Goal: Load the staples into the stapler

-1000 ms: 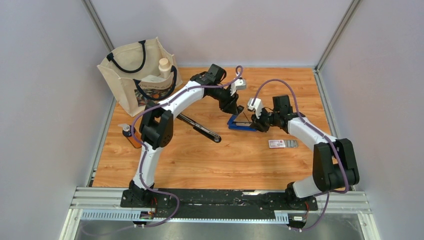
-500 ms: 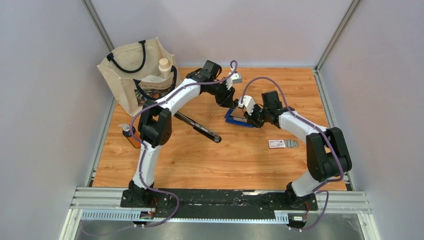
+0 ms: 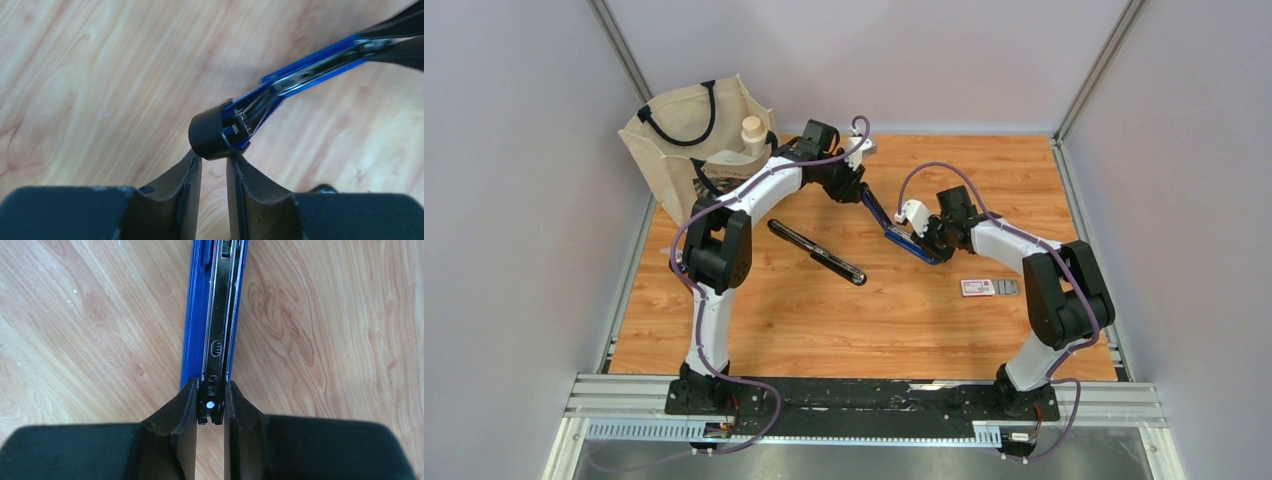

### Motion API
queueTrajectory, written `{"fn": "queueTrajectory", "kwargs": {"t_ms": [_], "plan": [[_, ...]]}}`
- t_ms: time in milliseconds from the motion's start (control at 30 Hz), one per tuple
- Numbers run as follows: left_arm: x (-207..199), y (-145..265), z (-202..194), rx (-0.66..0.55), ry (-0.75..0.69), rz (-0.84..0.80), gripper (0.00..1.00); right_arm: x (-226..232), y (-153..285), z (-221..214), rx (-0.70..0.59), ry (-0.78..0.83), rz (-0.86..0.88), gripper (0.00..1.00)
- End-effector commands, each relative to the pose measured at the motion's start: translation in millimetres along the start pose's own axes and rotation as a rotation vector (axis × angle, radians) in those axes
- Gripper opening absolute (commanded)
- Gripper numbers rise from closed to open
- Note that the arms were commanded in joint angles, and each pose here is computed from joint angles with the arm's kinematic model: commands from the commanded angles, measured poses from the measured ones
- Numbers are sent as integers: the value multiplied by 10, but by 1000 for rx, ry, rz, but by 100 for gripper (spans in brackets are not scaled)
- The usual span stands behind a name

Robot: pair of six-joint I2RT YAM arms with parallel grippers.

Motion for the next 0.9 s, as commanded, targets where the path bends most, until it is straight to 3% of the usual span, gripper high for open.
{"fn": "queueTrajectory", "kwargs": {"t_ms": [0,267,600,867], "plan": [[386,298,416,-157,-63,248,0,601,29,-455,208,26,238,0],[630,264,302,-71,-10,376,0,616,14,-443,213,27,240,0],[616,475,457,-144,-43,437,2,603,-2,-420,223,-6,242,0],[174,652,533,-209,-33,306,9,599,-13,-410,222,-16,244,0]]}}
Point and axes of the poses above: each gripper's point midway between its finger pads, its own y axis back along the fingers, its own x axis along the line the jaws close on, z = x × y, the point moved 3 cm from there along y, back along the fingers, and after that the axes turned 9 degrees about y, right-handed, at the moved point
